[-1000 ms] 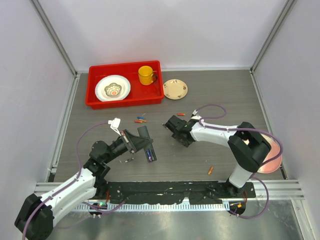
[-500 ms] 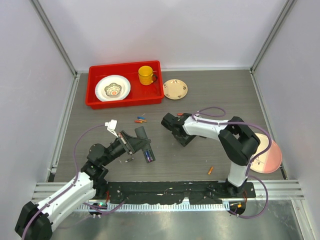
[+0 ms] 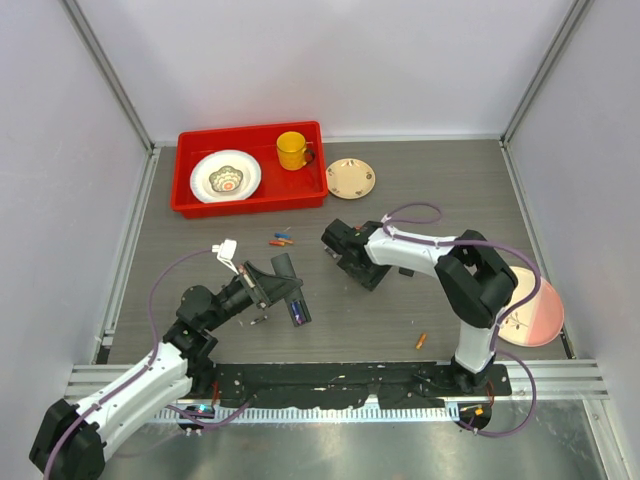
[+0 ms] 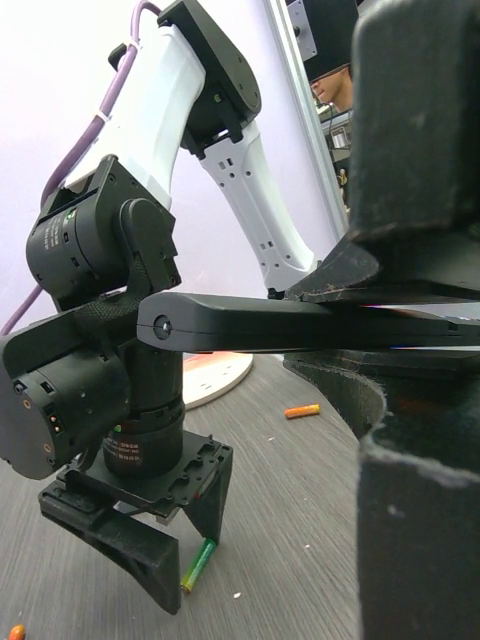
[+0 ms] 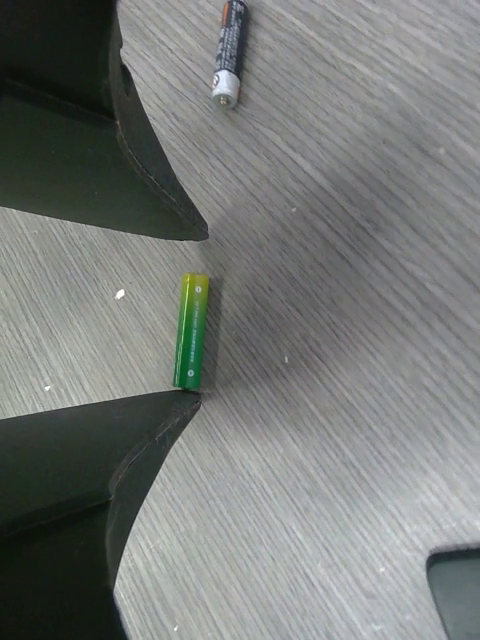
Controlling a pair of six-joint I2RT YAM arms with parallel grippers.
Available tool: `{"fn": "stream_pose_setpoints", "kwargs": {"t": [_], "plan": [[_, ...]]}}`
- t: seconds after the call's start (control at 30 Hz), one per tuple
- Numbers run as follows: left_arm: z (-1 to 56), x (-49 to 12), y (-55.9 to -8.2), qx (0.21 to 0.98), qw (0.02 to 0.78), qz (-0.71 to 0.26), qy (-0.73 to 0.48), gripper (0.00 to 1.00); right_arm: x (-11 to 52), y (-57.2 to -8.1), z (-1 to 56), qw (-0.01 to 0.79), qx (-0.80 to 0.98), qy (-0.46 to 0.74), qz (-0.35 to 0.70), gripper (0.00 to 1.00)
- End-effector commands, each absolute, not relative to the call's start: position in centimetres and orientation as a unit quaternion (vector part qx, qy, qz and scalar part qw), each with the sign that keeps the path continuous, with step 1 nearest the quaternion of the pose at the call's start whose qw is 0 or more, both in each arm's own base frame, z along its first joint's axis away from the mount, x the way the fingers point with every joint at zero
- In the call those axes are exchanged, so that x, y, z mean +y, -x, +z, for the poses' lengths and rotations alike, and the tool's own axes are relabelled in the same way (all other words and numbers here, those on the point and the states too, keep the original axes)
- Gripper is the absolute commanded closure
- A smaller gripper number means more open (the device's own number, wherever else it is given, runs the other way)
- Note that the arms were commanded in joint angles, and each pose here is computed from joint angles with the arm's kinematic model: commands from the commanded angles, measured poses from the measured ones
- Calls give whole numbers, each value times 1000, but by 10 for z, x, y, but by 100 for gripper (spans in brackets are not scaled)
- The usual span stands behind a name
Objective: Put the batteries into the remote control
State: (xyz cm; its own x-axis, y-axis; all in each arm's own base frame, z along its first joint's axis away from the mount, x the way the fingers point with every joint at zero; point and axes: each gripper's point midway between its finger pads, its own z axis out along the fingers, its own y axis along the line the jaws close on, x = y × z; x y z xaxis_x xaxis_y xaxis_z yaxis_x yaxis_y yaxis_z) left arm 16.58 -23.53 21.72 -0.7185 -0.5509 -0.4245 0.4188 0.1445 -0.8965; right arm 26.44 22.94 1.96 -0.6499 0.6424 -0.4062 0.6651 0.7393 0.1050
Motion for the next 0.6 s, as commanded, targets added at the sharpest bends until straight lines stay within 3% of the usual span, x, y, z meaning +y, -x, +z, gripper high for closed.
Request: {"fn": "stream_pose_setpoints", "kwargs": {"t": [0.0, 0.13, 0.27, 0.43, 0.57], "plan": [[229, -234, -165, 641, 384, -663, 39, 100, 244, -290, 59, 265, 912, -311, 16, 31], [231, -234, -163, 639, 385, -665, 36, 100, 248, -309, 105, 339, 914, -216, 54, 28], [229, -234, -163, 641, 384, -664, 35, 100, 240, -307, 123, 379, 924, 19, 49, 29], [226, -234, -163, 643, 385, -661, 36, 100, 233, -290, 89, 321, 926, 196, 25, 50], [225, -235, -164, 644, 384, -661, 36, 100, 245, -272, 73, 292, 920, 251, 72, 56]]}}
